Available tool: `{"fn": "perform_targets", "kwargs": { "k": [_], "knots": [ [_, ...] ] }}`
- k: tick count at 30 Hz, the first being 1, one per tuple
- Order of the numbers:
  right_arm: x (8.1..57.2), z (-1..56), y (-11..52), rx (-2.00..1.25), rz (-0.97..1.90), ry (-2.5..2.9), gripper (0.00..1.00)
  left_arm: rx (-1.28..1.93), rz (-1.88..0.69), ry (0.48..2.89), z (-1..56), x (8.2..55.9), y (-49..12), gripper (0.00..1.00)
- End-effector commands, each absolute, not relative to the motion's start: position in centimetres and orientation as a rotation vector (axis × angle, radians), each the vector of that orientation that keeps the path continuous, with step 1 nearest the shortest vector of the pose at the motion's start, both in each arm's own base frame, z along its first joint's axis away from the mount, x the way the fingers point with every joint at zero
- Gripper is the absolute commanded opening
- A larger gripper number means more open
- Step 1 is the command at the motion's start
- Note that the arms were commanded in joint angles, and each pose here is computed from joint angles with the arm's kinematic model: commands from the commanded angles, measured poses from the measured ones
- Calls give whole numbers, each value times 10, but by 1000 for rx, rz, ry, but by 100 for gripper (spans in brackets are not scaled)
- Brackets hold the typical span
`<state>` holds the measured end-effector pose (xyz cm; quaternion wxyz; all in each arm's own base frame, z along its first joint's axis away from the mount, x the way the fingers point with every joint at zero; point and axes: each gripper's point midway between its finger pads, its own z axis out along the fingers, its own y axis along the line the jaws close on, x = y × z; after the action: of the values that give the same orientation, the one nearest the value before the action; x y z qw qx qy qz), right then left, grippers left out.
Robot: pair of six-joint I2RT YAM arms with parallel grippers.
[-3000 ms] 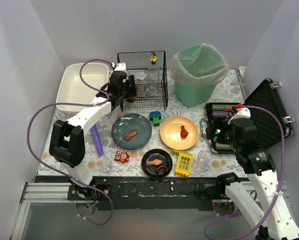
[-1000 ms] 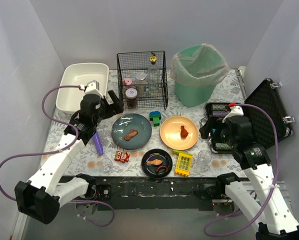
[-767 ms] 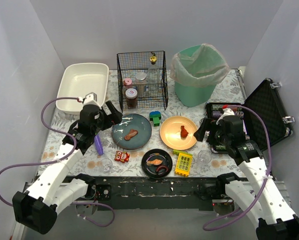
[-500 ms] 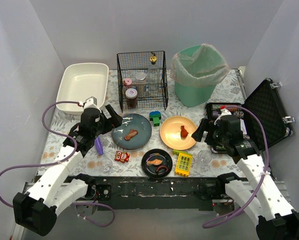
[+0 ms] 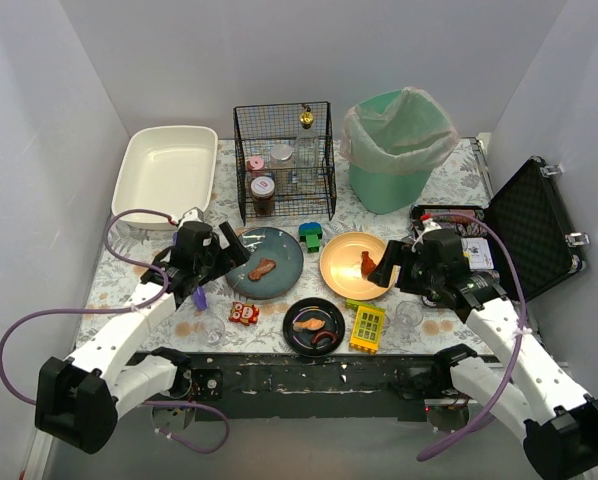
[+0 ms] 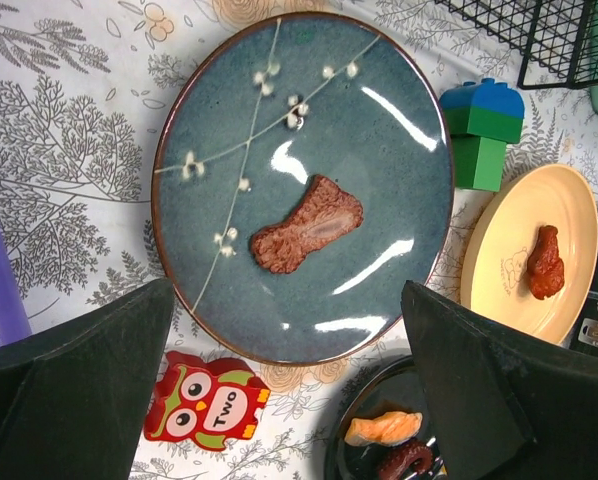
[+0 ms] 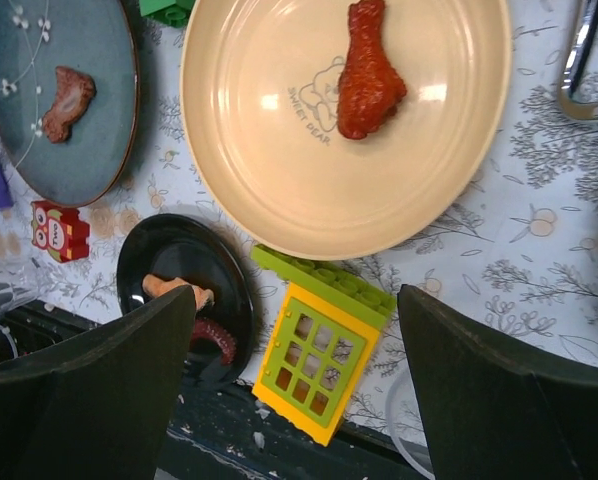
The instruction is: Clear the kitchen counter
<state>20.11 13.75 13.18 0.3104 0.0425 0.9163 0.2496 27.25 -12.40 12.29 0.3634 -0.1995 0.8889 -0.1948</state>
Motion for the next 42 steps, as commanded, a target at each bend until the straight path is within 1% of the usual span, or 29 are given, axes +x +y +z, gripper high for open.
{"fn": "perform_targets", "kwargs": {
  "k": [1,8,14,17,19,20,25,27,31,33,35,37,40,42],
  "knots": [
    [210,150,164,92,734,2365,90,-520,-539,2245,133,272,-124,98],
    [210,149,209,45,784,2402,89,-501,-513,2263,128,266,-120,98],
    [209,147,245,-16,751,2525,89,-486,-497,2248,132,262,-116,98],
    [215,151,233,30,560,2568,89,-477,-490,2242,135,261,-114,98],
    [219,156,216,68,446,2558,85,-474,-494,2234,138,260,-114,98],
    [220,158,208,87,400,2545,85,-474,-497,2231,138,260,-114,98],
    [219,179,163,243,215,2459,90,-461,-506,2241,137,259,-116,98],
    [217,185,150,264,186,2424,93,-459,-511,2242,136,259,-117,98],
    [211,190,150,127,213,2425,96,-453,-522,2249,135,259,-119,98],
    [208,187,147,85,148,2473,96,-448,-526,2250,137,260,-120,98],
    [207,187,137,68,35,2512,90,-450,-525,2251,137,260,-120,98],
    [208,188,127,93,-65,2529,89,-448,-530,2247,139,260,-120,98],
    [208,180,125,31,-92,2540,96,-448,-535,2247,139,261,-121,98],
    [209,172,138,-62,-10,2536,98,-446,-539,2250,140,261,-122,98]
  ]
}}
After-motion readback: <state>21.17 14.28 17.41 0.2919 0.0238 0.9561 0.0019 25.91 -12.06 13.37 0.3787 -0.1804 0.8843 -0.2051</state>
